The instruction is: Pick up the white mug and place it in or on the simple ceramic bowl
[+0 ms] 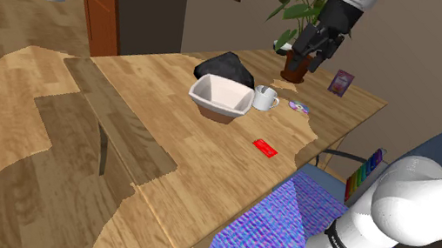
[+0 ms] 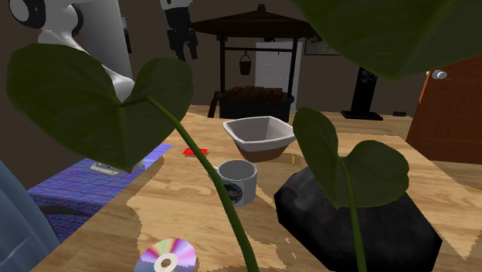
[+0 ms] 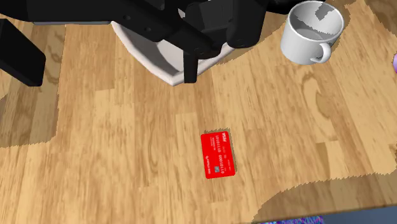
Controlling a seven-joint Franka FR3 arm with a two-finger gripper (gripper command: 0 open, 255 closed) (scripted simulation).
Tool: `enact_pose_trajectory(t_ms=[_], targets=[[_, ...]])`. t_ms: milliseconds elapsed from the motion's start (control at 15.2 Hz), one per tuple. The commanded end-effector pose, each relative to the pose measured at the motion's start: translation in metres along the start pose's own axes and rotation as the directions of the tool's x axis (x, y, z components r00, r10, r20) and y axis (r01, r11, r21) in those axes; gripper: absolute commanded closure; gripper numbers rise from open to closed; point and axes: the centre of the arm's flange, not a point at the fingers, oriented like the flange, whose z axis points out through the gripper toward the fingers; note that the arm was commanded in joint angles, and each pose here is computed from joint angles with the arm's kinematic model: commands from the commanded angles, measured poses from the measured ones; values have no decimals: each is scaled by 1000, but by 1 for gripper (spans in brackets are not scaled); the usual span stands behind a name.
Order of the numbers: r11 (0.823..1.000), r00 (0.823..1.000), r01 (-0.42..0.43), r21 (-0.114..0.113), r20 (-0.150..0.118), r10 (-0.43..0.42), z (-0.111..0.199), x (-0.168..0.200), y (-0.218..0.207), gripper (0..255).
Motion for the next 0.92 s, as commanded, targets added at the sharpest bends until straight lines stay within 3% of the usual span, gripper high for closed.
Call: enact_pose_trajectory(t_ms=[0,858], targets=[[1000,1000,0,0,0,0,0,0,0,0],[998,999,34,-61,34,-32,101,100,92,0]])
